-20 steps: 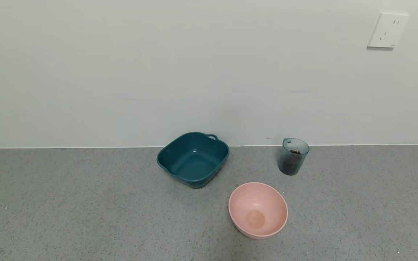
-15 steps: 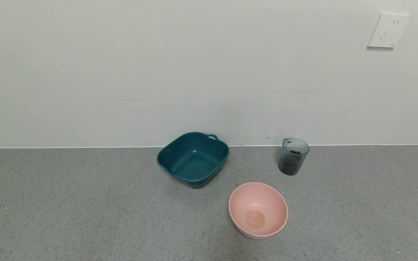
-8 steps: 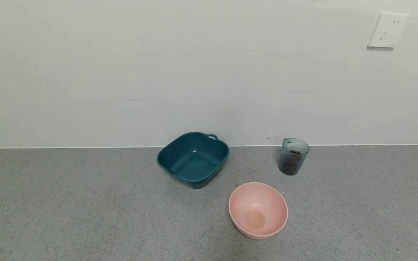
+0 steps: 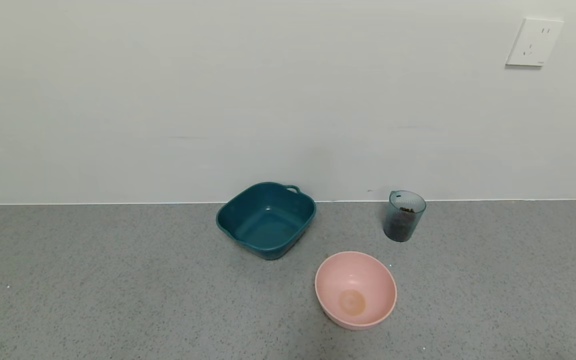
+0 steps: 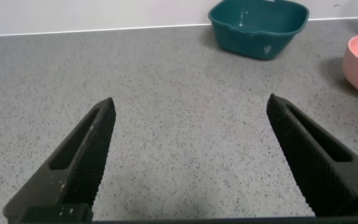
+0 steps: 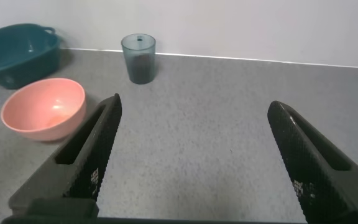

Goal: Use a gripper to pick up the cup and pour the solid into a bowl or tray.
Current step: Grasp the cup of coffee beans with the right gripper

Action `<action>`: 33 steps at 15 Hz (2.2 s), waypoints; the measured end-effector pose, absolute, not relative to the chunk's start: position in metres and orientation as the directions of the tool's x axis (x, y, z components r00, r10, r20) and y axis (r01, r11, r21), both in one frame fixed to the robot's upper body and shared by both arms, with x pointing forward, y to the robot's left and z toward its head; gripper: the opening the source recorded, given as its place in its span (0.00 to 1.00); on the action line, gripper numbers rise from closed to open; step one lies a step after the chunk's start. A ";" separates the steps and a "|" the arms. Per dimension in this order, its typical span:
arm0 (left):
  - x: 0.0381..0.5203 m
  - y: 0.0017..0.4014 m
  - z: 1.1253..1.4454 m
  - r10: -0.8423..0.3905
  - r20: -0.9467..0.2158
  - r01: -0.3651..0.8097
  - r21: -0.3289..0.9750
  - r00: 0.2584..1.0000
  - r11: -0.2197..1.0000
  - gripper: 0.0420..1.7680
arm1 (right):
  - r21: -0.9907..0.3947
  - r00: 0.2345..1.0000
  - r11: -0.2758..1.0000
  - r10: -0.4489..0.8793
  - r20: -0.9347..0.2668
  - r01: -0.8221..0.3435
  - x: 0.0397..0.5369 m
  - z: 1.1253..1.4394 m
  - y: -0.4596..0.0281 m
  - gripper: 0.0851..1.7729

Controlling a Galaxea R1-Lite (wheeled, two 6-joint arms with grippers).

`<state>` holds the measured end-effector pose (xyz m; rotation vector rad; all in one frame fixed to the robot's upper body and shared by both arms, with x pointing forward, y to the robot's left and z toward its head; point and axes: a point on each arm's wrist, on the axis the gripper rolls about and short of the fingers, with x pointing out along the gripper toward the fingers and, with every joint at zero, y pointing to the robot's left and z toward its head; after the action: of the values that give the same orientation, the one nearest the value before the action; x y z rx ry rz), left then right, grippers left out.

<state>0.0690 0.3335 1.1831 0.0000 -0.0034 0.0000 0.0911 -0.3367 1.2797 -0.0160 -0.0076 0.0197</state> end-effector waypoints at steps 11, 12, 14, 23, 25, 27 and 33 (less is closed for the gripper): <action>0.069 0.334 1.183 0.000 0.003 0.000 0.000 1.000 1.000 0.99 | 0.081 0.913 0.982 0.187 -0.363 -0.169 0.250 1.282 -0.303 0.96; 0.069 0.334 1.183 0.000 0.004 0.000 0.000 1.000 1.000 0.99 | 0.083 0.904 0.981 0.193 -0.382 -0.174 0.262 1.275 -0.299 0.96; 0.069 0.334 1.183 0.000 0.003 0.000 0.000 1.000 1.000 0.99 | 0.084 0.886 0.980 0.198 -0.419 -0.179 0.284 1.260 -0.292 0.96; 0.069 0.334 1.183 0.000 0.004 0.000 0.000 1.000 1.000 0.99 | 0.081 0.885 0.979 0.206 -0.417 -0.189 0.365 1.192 -0.269 0.96; 0.069 0.334 1.183 0.000 0.003 0.000 0.000 1.000 1.000 0.99 | 0.074 0.892 0.979 0.205 -0.403 -0.192 0.378 1.179 -0.265 0.96; 0.069 0.334 1.183 0.000 0.004 0.000 0.000 1.000 1.000 0.99 | 0.048 0.902 0.982 0.189 -0.387 -0.185 0.392 1.166 -0.263 0.96; 0.069 0.334 1.183 0.000 0.004 0.000 0.000 1.000 1.000 0.99 | 0.008 0.923 0.986 0.158 -0.352 -0.165 0.430 1.141 -0.258 0.96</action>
<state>0.0690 0.3335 1.1832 0.0000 -0.0036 -0.0004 0.4302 -0.2584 1.1407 -0.0219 0.3597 0.1659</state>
